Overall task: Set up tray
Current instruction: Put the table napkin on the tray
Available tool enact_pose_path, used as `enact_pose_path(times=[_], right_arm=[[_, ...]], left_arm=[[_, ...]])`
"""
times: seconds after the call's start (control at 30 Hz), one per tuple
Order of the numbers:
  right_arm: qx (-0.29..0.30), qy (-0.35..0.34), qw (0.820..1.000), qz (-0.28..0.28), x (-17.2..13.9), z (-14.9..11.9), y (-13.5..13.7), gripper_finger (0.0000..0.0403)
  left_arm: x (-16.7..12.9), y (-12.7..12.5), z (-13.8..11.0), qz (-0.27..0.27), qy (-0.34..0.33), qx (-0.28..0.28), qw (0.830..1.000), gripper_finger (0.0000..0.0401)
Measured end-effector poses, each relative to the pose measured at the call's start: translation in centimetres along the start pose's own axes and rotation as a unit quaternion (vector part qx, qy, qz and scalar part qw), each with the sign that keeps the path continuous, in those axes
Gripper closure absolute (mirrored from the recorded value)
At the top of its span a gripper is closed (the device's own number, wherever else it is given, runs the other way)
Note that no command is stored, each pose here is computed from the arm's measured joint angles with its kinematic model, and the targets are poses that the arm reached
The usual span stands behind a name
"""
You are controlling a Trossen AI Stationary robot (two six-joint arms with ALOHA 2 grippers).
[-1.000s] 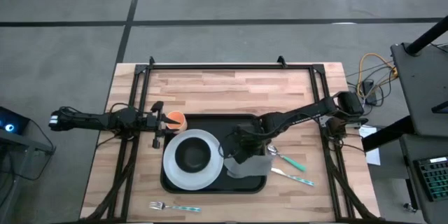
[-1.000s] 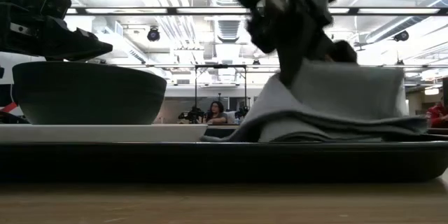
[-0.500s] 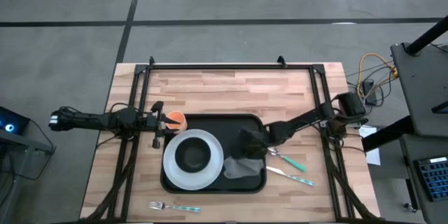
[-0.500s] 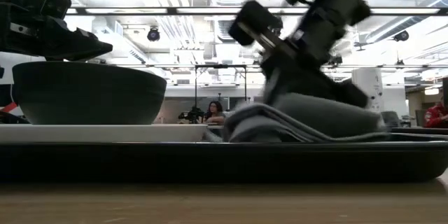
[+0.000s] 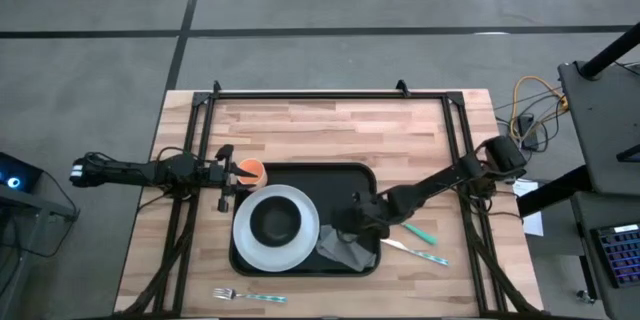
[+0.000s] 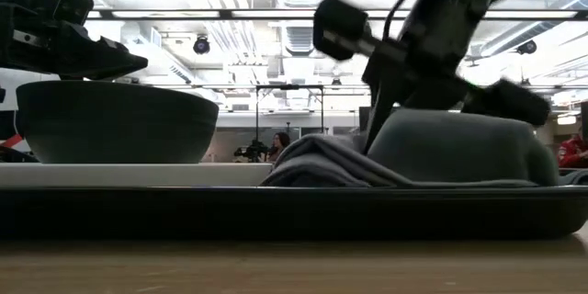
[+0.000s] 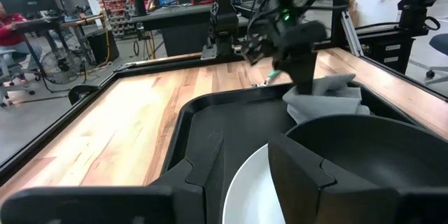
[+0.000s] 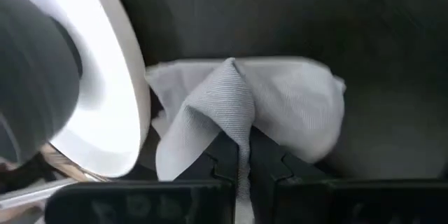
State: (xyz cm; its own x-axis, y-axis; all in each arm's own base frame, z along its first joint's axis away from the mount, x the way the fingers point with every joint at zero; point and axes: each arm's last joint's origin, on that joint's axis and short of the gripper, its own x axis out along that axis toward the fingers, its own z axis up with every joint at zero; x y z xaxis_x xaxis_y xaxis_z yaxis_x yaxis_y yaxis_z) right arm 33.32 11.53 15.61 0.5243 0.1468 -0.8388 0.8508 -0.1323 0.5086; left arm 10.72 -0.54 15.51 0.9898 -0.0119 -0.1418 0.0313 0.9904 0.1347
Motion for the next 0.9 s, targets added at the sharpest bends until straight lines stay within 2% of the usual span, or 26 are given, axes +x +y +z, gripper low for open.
enact_pose_path(times=[0.17, 0.3, 0.43, 0.6, 0.77, 0.83, 0.9], right_arm=[[-0.015, -0.032, 0.997, -0.063, -2.2, -1.4, 1.4, 0.0394], [-0.041, -0.057, 0.994, -0.086, -3.6, -1.9, 2.4, 0.0394], [-0.052, -0.085, 0.992, -0.076, -4.0, -1.9, 2.9, 0.0394], [-0.065, -0.168, 0.981, -0.074, -3.8, -0.8, 2.2, 0.0394], [-0.024, -0.088, 0.987, -0.133, -3.2, -0.5, 1.1, 0.0394], [-0.032, -0.086, 0.990, -0.111, -2.8, -0.6, 1.1, 0.0394], [-0.057, -0.063, 0.995, -0.054, -2.2, -1.0, 1.8, 0.0394]], left_arm=[[0.0, 0.0, 0.0, 0.000, 0.000, 0.000, 1.000, 0.0308], [0.0, 0.0, 0.0, 0.000, 0.000, 0.000, 1.000, 0.0308], [0.0, 0.0, 0.0, 0.000, 0.000, 0.000, 1.000, 0.0308], [0.0, 0.0, 0.0, 0.000, 0.000, 0.000, 1.000, 0.0308], [0.0, 0.0, 0.0, 0.000, 0.000, 0.000, 1.000, 0.0308], [0.0, 0.0, 0.0, 0.000, 0.000, 0.000, 1.000, 0.0308], [0.0, 0.0, 0.0, 0.000, 0.000, 0.000, 1.000, 0.0308]])
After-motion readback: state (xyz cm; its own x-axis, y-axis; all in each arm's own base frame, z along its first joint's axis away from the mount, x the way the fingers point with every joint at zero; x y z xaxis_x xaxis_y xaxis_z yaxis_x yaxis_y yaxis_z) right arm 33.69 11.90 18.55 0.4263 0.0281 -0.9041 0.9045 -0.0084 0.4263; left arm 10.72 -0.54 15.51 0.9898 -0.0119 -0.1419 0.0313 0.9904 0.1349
